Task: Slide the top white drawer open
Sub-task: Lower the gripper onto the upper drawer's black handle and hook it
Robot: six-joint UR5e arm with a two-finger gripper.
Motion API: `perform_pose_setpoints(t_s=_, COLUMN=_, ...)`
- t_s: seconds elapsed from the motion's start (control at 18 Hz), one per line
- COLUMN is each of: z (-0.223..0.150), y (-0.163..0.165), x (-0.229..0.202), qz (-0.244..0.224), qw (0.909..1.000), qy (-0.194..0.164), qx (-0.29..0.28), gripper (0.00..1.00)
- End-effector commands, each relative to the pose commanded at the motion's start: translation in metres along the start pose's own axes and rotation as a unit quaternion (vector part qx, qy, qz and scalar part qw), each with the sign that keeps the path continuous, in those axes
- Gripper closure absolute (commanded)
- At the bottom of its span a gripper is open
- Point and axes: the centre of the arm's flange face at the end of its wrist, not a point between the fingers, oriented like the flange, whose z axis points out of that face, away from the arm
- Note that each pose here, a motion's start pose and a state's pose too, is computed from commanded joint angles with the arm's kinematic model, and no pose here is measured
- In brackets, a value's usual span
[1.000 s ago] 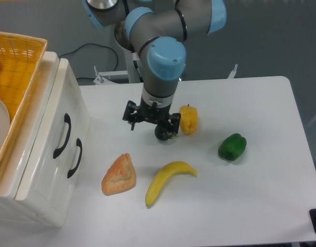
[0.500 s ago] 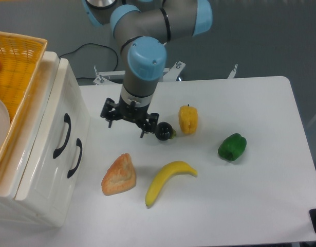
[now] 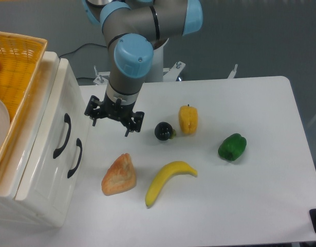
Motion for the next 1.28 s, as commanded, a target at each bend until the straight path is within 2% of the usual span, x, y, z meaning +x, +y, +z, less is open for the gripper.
perform_pose_setpoints(t_s=0.5, z=0.013, y=-0.010, x=0.031, qz=-0.003, qw=0.9996, qy=0.027, qx=0.000, gripper=0.00)
perform_pose_setpoints(t_s=1.28, z=0.019, y=-0.028, x=0.025, qz=-0.005, qw=0.9983, qy=0.057, qx=0.012, gripper=0.01)
